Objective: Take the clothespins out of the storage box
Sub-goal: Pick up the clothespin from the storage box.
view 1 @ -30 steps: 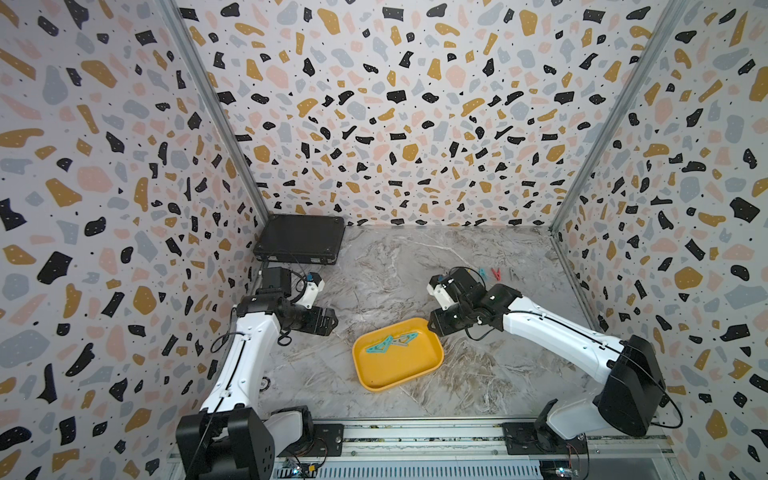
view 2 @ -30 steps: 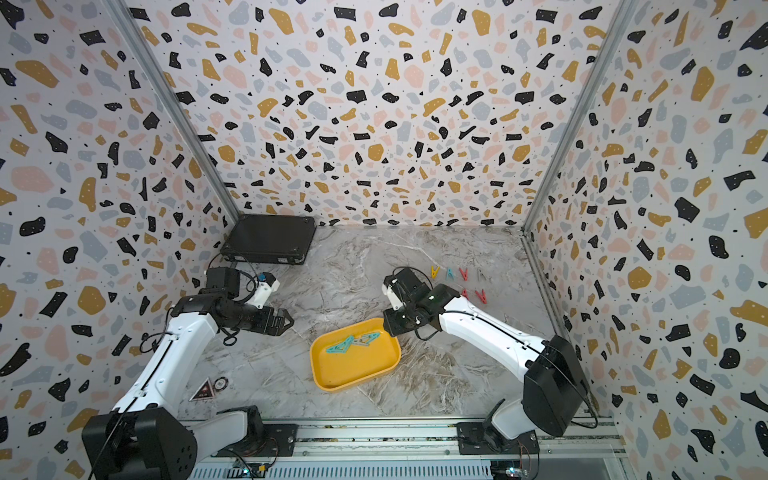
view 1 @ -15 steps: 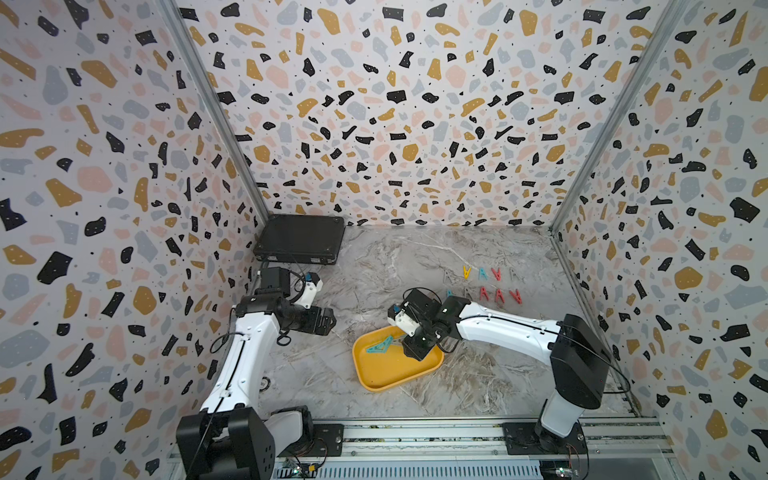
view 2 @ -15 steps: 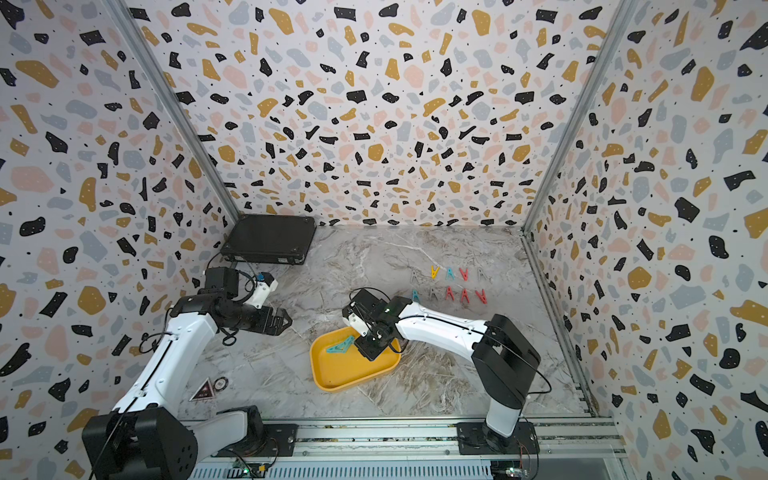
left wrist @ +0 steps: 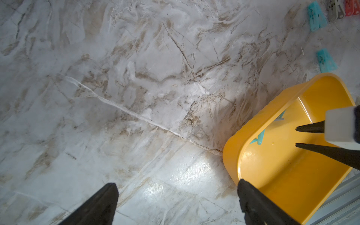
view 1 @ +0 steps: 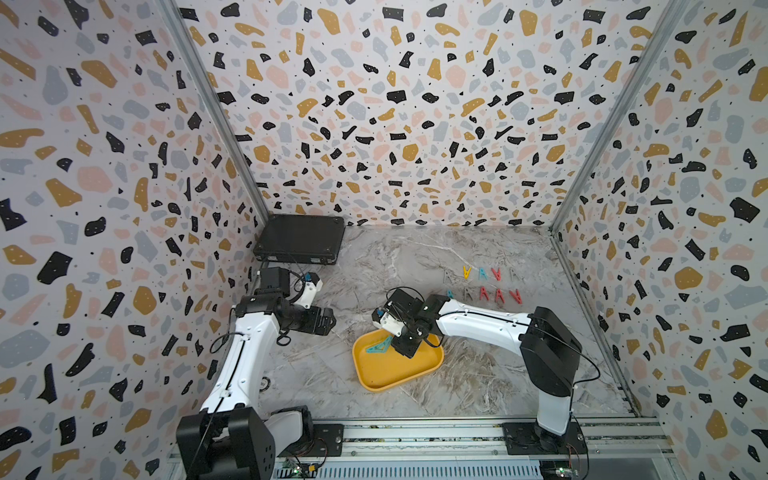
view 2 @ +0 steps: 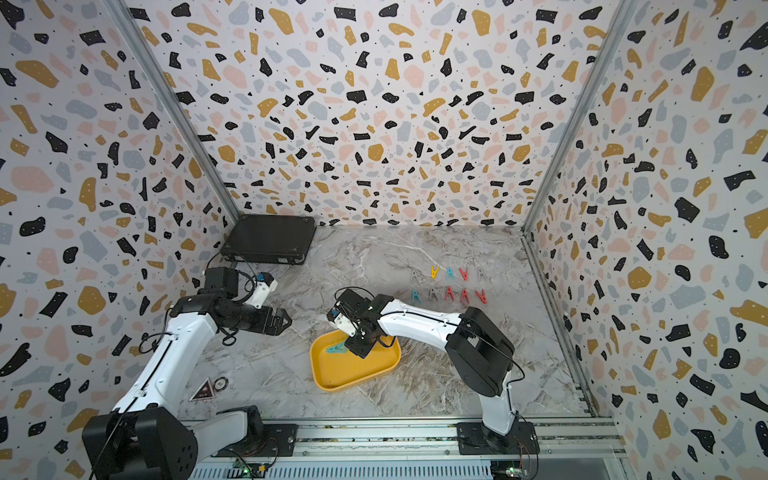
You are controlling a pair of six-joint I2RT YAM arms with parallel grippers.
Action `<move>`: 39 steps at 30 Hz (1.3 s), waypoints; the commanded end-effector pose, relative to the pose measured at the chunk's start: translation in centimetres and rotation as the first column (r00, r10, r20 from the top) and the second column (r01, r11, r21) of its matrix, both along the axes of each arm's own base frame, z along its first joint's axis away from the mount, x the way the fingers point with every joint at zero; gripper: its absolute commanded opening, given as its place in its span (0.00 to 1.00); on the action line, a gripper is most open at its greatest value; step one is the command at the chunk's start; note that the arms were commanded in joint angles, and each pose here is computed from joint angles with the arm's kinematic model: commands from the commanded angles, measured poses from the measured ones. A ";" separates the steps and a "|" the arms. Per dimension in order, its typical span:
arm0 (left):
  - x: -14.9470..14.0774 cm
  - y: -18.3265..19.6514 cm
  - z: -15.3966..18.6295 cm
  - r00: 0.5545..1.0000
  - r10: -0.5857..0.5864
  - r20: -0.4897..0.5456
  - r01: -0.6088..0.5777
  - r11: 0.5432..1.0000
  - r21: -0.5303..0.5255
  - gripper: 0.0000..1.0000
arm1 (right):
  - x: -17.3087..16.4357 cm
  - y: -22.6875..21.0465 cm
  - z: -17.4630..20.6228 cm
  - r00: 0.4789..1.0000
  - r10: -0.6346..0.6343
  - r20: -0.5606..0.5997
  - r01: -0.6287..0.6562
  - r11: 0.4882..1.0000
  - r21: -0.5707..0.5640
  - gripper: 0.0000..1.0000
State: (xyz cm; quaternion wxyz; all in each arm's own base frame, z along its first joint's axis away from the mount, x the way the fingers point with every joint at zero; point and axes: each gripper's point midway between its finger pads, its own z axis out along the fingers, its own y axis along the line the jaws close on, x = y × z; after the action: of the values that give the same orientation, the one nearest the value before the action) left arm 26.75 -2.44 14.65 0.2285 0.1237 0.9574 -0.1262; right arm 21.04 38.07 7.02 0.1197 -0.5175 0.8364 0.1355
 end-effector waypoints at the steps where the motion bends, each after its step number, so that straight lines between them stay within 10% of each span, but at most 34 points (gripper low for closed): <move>1: 0.0 0.0 -0.2 1.000 0.001 0.001 -0.001 1.000 -0.009 1.00 | 0.9 0.1 -0.1 0.999 0.027 0.047 -0.026 0.999 -0.032 0.29; 39: -0.1 -0.1 -0.1 1.000 0.001 0.003 -0.001 1.000 -0.020 1.00 | 1.5 -0.1 -2.6 0.998 0.038 0.041 -0.035 0.997 -0.070 0.17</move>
State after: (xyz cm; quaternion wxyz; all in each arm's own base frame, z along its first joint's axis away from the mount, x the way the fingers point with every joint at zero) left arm 26.76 -2.33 14.67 0.2292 0.1209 0.9574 -0.1273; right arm 22.80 37.97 2.87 0.1098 -0.5421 0.8290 0.0826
